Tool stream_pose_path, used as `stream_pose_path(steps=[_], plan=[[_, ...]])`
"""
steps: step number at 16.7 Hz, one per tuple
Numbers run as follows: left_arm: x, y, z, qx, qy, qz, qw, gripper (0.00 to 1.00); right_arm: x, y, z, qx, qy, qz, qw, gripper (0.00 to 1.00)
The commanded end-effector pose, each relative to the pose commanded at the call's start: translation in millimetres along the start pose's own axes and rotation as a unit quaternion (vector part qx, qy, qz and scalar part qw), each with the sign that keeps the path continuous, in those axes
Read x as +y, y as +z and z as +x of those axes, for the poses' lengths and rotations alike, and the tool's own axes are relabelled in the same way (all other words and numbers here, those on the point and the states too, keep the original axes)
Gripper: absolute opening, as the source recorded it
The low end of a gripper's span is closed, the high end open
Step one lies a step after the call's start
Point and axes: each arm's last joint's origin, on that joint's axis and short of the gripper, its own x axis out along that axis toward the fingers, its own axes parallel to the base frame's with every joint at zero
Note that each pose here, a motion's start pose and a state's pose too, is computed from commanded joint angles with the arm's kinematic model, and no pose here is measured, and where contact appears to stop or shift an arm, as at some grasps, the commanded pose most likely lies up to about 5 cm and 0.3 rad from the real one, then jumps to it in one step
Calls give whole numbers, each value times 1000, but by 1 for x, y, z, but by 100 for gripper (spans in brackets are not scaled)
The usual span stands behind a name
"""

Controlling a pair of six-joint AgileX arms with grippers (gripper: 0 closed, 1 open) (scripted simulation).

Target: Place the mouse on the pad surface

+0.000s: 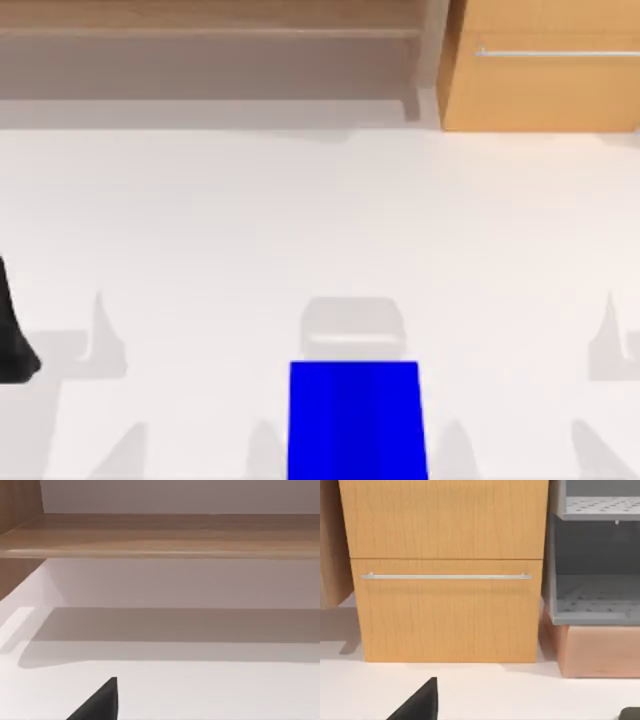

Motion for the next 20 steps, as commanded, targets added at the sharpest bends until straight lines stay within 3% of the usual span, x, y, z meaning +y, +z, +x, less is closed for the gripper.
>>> stream_pose_path(steps=[5,11,16,20], plan=[[0,0,0,0,0,0,1000,100,-1,4,1,31,-6,6,999,100],[0,0,0,0,0,0,1000,100,-7,48,19,197,-34,42,979,100],[0,0,0,0,0,0,1000,100,-17,114,82,313,-59,77,945,100],[0,0,0,0,0,0,1000,100,-30,138,131,382,-85,86,916,100]])
